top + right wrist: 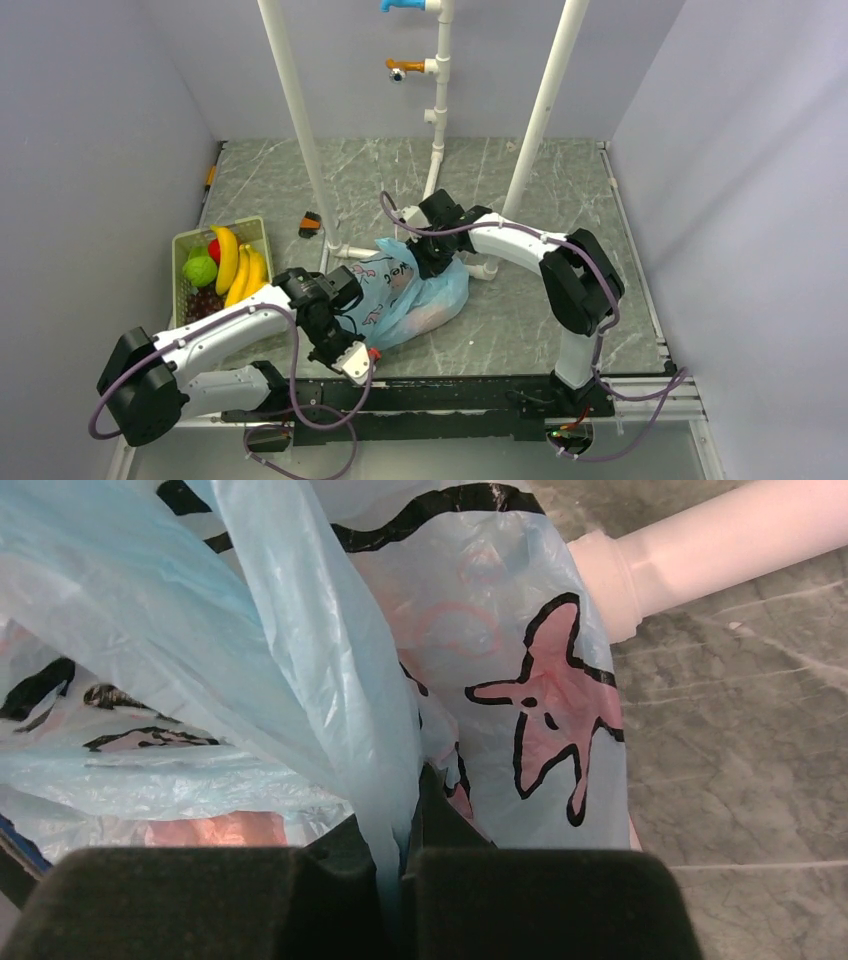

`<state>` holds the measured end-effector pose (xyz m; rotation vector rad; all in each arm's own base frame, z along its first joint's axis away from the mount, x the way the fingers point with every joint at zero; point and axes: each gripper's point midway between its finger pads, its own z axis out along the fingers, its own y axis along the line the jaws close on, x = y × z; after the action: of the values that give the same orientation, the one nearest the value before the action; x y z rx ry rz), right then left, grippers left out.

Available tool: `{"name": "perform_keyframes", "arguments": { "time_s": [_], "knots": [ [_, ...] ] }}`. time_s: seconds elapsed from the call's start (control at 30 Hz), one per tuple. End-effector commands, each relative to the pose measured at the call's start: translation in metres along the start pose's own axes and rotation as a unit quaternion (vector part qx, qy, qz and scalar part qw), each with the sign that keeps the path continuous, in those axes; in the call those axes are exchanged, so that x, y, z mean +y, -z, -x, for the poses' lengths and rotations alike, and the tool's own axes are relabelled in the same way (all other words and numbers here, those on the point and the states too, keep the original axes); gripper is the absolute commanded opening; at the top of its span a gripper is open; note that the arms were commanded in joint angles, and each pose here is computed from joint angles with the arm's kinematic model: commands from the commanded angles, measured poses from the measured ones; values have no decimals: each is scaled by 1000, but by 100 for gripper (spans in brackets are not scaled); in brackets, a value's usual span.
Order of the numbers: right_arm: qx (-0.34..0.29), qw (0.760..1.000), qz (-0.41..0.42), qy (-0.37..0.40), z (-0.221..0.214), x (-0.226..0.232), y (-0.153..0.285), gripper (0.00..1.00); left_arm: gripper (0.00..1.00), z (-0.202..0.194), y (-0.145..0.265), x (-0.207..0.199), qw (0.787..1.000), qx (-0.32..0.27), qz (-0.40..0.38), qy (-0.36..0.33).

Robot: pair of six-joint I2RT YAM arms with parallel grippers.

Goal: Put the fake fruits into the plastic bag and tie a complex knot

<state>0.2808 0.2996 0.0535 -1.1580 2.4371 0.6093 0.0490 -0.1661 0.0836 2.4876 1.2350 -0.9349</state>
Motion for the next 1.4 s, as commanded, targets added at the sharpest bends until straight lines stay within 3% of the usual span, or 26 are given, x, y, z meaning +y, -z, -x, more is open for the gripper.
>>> {"name": "perform_keyframes", "arguments": {
  "time_s": [0.0, 0.17, 0.27, 0.33, 0.4, 0.5, 0.6, 0.73, 0.87, 0.93, 0.97, 1.0, 1.07, 1.17, 1.2, 1.23, 1.37],
  "knots": [
    [-42, 999, 5, 19, 32, 1, 26, 0, 0, 16, 13, 7, 1000, -9, 21, -15],
    [-135, 985, 76, 77, 72, 47, 96, 0, 0, 101, 88, 34, 989, -104, 108, -9],
    [-175, 971, 123, 106, 79, 73, 123, 12, 0, 128, 116, 49, 980, -132, 151, -6],
    [-194, 964, 142, 117, 81, 83, 133, 13, 0, 140, 131, 62, 972, -151, 181, -5],
    [-221, 954, 157, 131, 87, 93, 142, 0, 0, 151, 146, 77, 962, -175, 211, -3],
    [-235, 945, 173, 148, 92, 106, 148, 0, 0, 165, 174, 101, 941, -213, 263, 2],
    [-229, 941, 192, 161, 92, 117, 149, 0, 0, 170, 202, 123, 916, -249, 313, 14],
    [-231, 939, 196, 163, 90, 122, 150, 0, 4, 163, 209, 138, 911, -245, 330, 31],
    [-210, 954, 164, 135, 77, 99, 139, 0, 22, 154, 214, 124, 912, -258, 312, 65],
    [-201, 962, 146, 112, 70, 83, 134, 0, 16, 142, 221, 119, 907, -256, 322, 87],
    [-196, 966, 131, 102, 67, 75, 132, 0, 5, 136, 224, 116, 905, -253, 329, 95],
    [-192, 970, 120, 93, 65, 67, 132, 8, 0, 132, 231, 116, 900, -254, 339, 105],
    [-206, 968, 115, 87, 70, 61, 145, 36, 0, 130, 244, 117, 887, -267, 357, 119],
    [-276, 950, 98, 109, 88, 66, 178, 84, 0, 130, 257, 127, 863, -295, 375, 166],
    [-309, 939, 91, 122, 95, 72, 197, 95, 0, 132, 261, 131, 855, -305, 381, 175],
    [-329, 932, 84, 125, 101, 74, 208, 99, 0, 131, 261, 133, 849, -312, 380, 193],
    [-423, 892, 56, 146, 119, 91, 270, 100, 0, 138, 268, 136, 832, -340, 387, 204]
  ]
}}
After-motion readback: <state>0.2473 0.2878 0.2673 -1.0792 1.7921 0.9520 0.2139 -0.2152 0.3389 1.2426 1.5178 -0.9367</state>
